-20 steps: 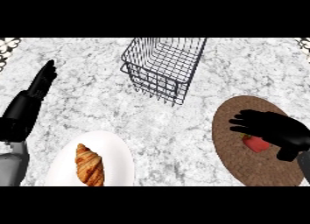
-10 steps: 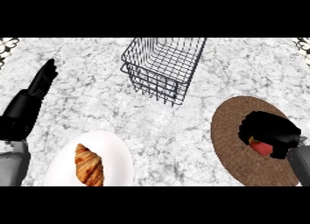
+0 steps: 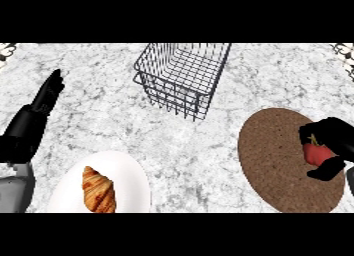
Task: Pick the bell pepper from the placemat and place it in the basket
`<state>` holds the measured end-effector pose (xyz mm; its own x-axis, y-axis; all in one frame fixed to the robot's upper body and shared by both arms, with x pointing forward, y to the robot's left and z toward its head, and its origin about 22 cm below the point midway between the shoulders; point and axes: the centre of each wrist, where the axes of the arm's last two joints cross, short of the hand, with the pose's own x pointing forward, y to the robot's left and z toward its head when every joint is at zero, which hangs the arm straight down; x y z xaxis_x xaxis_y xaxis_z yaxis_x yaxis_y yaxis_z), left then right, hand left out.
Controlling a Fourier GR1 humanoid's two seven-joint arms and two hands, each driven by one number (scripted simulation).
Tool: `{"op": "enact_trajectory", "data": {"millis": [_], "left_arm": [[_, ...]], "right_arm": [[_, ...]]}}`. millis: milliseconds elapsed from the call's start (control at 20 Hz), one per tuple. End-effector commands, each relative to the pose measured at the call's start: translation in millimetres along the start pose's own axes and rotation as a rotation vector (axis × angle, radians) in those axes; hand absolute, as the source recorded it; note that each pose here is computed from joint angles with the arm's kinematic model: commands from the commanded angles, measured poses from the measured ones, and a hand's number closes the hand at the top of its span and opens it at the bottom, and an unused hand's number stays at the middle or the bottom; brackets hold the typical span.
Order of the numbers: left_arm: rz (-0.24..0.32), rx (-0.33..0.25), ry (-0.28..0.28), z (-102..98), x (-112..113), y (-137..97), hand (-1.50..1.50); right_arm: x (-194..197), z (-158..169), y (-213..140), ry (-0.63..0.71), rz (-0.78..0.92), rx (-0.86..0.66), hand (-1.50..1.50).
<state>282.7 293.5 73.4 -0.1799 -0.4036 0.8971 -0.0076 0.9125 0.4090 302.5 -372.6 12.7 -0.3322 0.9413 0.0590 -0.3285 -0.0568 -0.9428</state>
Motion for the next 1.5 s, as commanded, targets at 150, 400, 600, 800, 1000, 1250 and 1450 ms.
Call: {"op": "enact_trajectory", "data": {"millis": [150, 400, 600, 800, 1000, 1250, 1450], "left_arm": [[-0.005, -0.023, -0.003, -1.5, -3.5, -0.7, 0.0], [-0.005, -0.013, -0.002, -6.2, 4.8, 1.0, 0.0], [0.016, -0.012, 0.014, -6.4, 1.3, 2.5, 0.0], [0.025, -0.021, 0.013, -2.3, 0.4, 10.9, 0.0], [0.015, -0.008, 0.008, -5.2, 2.6, 16.8, 0.0], [-0.008, -0.017, -0.008, 1.9, 4.2, -5.4, 0.0], [-0.003, -0.025, 0.006, -18.9, 5.9, 4.1, 0.0]], "right_arm": [[-21.5, -9.7, -26.0, 0.66, -0.19, -0.113, 1.5], [0.9, -24.3, -91.5, 0.664, -0.328, -0.506, 1.5], [21.0, -30.6, -137.0, 0.473, -0.548, -0.784, 1.5], [51.8, -25.6, -205.4, 0.316, -0.62, -0.869, 1.5], [84.6, -15.3, -266.1, 0.225, -0.602, -0.884, 1.5], [117.3, -1.3, -323.7, 0.136, -0.64, -0.827, 1.5], [177.7, -28.0, -346.0, 0.107, -0.663, -0.754, 1.5]]}}
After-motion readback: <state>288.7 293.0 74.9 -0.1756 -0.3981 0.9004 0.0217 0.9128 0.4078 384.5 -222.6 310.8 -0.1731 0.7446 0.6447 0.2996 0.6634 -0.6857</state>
